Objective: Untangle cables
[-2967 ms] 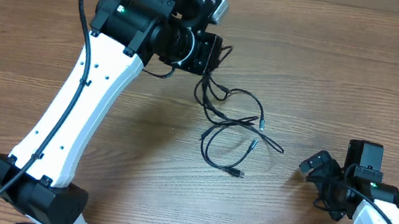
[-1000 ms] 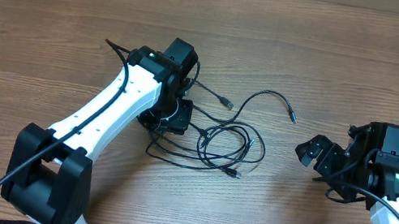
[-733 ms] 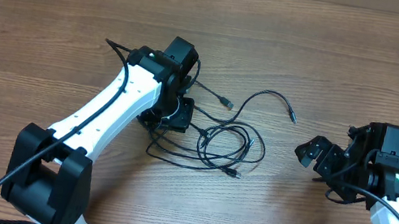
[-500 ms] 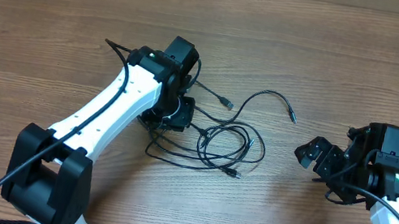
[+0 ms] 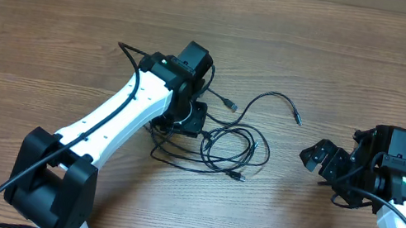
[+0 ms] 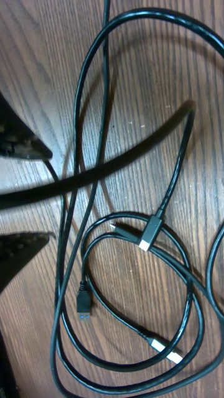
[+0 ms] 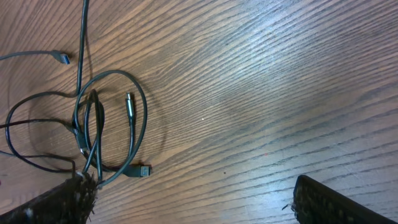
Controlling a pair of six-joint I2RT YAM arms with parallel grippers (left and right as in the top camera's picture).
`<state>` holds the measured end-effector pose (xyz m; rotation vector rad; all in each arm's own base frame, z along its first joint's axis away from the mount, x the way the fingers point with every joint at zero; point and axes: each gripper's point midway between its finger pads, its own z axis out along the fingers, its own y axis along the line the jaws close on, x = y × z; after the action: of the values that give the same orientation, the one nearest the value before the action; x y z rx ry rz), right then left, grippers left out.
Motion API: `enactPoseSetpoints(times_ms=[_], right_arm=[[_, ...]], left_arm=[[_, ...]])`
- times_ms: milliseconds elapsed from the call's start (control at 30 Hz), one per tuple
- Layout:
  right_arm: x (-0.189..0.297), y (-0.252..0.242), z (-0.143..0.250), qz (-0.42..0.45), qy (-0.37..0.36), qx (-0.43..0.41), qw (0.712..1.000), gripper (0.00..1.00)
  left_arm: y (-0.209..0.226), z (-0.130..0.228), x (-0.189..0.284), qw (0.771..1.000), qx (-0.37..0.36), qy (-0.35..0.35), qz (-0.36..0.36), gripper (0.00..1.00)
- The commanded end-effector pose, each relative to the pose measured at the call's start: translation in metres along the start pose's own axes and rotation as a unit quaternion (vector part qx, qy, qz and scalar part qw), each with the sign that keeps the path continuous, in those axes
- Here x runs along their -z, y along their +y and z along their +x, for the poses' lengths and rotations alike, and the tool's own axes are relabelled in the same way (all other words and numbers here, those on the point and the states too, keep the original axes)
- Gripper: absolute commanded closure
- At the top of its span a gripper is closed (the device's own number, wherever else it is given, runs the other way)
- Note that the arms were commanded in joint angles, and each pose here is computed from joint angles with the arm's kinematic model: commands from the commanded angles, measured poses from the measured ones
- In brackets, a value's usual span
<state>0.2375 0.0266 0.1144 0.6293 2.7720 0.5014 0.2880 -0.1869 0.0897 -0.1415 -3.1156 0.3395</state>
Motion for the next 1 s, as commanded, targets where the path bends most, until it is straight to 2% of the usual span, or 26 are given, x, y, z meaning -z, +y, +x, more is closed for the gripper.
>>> enactPoseSetpoints(times_ms=[0,133,200,500,800,900,967], right_arm=[[0.01,0.008,-0.01,-0.013,-0.021,0.011,1.0,0.0],[0.01,0.008,-0.01,-0.012,-0.02,0.01,1.0,0.0],[0.01,0.008,-0.009,-0.012,-0.02,0.01,1.0,0.0],[0.01,0.007,-0.011,-0.007,-0.023,0.011,1.0,0.0],[0.006,0.005,-0.01,-0.004,-0.014,0.008,1.0,0.0],[0.004,0.004,-0.01,-0.002,-0.009,0.006,1.0,0.0],[0.001,0.003,-0.009,0.0,-0.004,0.004,1.0,0.0]], left_arm=[[-0.003,0.004,0.0,1.0,0.005,0.004,0.005,0.51],[0.008,0.01,0.0,1.0,0.002,0.013,-0.025,0.21],[0.014,0.015,0.001,0.999,0.0,0.021,-0.041,0.19],[0.035,0.035,0.005,0.993,-0.033,0.061,-0.09,0.28],[0.037,0.04,0.006,0.989,-0.084,0.076,-0.091,0.27],[0.041,0.039,0.007,0.987,-0.095,0.076,-0.102,0.37],[0.045,0.038,0.008,0.986,-0.095,0.074,-0.114,0.5]])
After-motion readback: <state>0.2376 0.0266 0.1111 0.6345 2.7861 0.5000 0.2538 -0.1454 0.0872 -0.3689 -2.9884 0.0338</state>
